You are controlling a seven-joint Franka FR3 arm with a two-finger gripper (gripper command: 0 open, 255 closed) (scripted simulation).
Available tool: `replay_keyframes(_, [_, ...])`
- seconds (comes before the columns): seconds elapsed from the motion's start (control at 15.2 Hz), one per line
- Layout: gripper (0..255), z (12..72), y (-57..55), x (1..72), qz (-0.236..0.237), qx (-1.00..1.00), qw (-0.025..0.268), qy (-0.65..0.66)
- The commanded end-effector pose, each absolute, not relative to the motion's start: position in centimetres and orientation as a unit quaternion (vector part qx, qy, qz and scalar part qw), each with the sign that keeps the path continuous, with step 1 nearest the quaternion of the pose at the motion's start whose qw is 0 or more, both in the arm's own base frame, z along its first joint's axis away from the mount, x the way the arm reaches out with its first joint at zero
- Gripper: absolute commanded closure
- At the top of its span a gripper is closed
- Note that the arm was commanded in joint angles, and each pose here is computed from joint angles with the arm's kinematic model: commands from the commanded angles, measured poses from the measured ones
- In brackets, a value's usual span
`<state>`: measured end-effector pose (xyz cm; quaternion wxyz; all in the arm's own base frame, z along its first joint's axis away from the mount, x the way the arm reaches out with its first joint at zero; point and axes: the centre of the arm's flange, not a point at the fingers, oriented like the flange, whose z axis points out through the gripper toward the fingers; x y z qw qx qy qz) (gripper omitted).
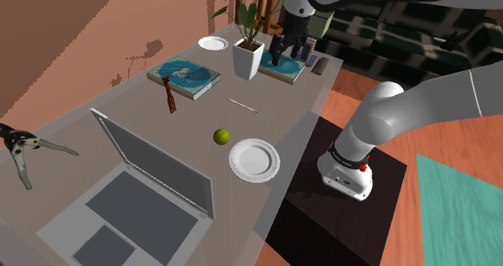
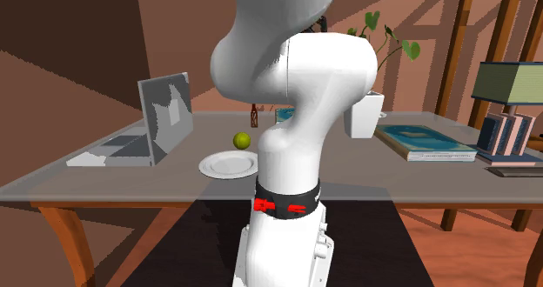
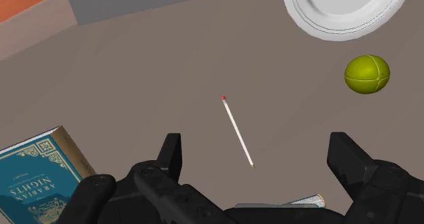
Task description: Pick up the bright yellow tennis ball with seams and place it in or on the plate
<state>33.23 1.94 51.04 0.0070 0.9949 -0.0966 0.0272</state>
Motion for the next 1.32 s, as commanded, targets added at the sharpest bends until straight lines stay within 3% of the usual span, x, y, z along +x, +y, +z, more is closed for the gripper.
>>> replay_keyframes(0.0, [0,48.8,3.6,33.9,0.026,0.994,0.006,-0.102])
replay_keyframes(1.25, [0,30.2,19.0,40.7,0.009,0.989,0.003,-0.15])
